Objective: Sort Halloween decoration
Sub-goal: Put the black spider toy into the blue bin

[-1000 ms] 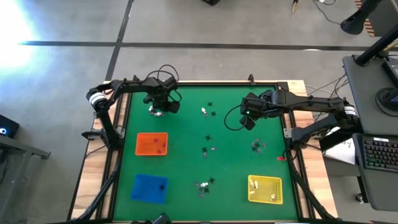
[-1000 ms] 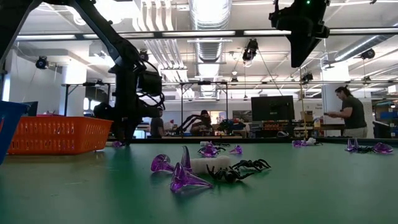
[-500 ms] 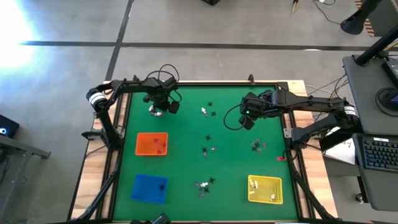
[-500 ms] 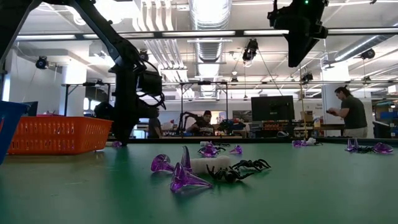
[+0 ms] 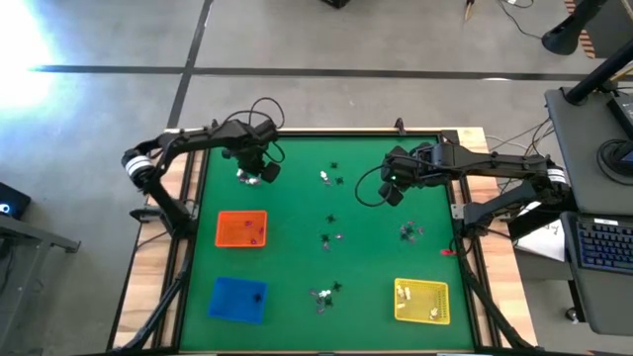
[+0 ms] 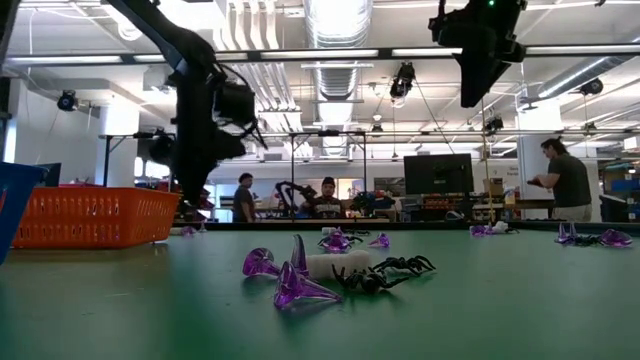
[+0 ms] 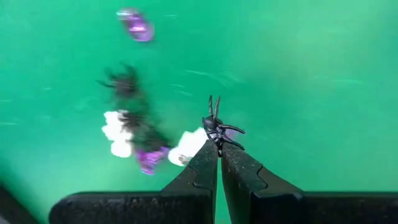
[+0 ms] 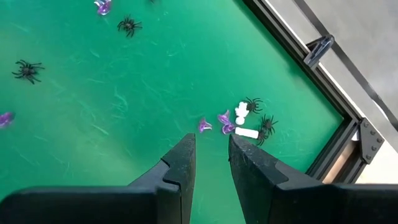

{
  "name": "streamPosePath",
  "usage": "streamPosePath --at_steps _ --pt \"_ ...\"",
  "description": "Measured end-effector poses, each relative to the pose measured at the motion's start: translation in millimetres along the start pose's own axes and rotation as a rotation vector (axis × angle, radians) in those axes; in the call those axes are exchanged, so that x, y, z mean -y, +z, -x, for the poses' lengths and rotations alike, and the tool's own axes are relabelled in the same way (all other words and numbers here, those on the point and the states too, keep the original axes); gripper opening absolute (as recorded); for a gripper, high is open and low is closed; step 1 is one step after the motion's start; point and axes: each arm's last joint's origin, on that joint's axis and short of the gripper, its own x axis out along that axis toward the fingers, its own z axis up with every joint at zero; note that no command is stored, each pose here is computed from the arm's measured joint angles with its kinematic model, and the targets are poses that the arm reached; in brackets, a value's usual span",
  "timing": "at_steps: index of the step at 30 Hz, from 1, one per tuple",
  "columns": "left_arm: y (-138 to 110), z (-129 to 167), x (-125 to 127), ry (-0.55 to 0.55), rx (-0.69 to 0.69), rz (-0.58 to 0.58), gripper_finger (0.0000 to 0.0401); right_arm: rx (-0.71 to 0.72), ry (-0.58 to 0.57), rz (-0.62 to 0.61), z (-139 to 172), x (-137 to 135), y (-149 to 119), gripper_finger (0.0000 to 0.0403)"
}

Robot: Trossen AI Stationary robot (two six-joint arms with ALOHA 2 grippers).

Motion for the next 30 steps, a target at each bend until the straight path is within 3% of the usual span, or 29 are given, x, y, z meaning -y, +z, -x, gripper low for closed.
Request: streamPosePath --at_steps 11,22,30 --pt "-40 44 26 -0.146 0.003 -0.133 0.0 0.008 -0.005 0.018 0 0 1 0.0089" --pt "-121 87 67 -0.27 -0.064 -0.328 0.0 0.009 -0.004 0.033 0 0 1 0.0089" --pt "-174 102 89 -0.334 -0.116 -0.418 0.0 0.009 -0.003 0.019 0 0 1 0.0089"
